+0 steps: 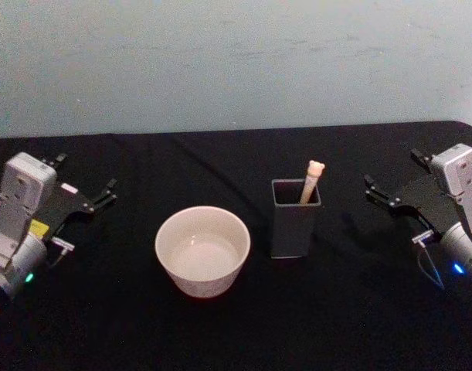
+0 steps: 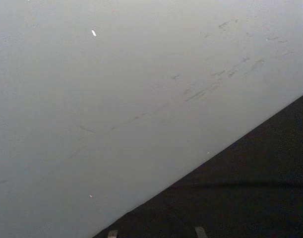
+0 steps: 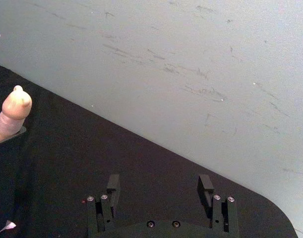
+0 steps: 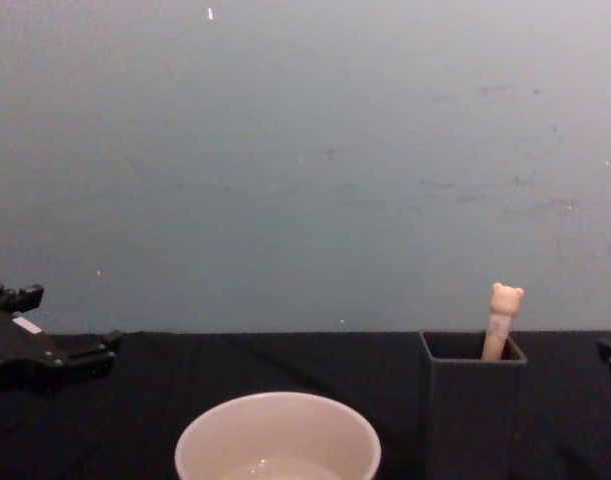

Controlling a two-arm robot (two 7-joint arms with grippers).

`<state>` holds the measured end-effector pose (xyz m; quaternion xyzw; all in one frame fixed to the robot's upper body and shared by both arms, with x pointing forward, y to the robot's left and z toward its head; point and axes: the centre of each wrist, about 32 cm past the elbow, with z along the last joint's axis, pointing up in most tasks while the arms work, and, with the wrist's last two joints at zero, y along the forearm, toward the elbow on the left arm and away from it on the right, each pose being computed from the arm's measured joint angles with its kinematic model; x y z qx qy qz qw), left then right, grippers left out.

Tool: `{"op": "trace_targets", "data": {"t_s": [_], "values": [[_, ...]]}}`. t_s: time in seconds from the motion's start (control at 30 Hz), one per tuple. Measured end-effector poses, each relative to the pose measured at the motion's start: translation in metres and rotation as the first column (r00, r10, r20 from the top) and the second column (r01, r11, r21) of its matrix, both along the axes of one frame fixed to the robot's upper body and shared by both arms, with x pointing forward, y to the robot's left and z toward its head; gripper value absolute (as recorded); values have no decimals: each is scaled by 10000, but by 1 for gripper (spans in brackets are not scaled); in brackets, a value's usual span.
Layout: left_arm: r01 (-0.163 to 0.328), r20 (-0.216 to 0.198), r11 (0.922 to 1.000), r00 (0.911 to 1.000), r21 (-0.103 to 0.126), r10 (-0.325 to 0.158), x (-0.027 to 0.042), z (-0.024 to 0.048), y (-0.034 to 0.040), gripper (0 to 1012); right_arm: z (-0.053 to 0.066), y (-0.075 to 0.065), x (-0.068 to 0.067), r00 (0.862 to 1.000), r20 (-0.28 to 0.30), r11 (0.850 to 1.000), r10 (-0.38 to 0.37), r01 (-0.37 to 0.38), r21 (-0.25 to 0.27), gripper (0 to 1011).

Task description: Pick up the stirring spoon with one hand, stir inside the cup, then place it back in its original position.

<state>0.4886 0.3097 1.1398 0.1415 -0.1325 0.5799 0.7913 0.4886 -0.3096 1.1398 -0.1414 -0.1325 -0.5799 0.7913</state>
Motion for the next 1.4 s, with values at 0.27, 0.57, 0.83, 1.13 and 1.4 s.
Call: {"op": "trace_targets", "data": {"t_s": [0.27,0.57,0.83,1.13,1.4], "values": [[0,0,10000,10000,0,0,0,0,0,1001,0,0,0,10000,-2,10000,-1,1,-1,1000],[0,0,10000,10000,0,0,0,0,0,1001,0,0,0,10000,-2,10000,-1,1,-1,1000],[0,1,10000,10000,0,0,0,0,0,1002,0,0,0,10000,-1,10000,-1,1,0,1000],[1,0,10000,10000,0,-1,0,0,0,1001,0,0,0,10000,-2,10000,-1,1,-1,1000],[0,0,10000,10000,0,0,0,0,0,1001,0,0,0,10000,-2,10000,0,0,-1,1000]]}}
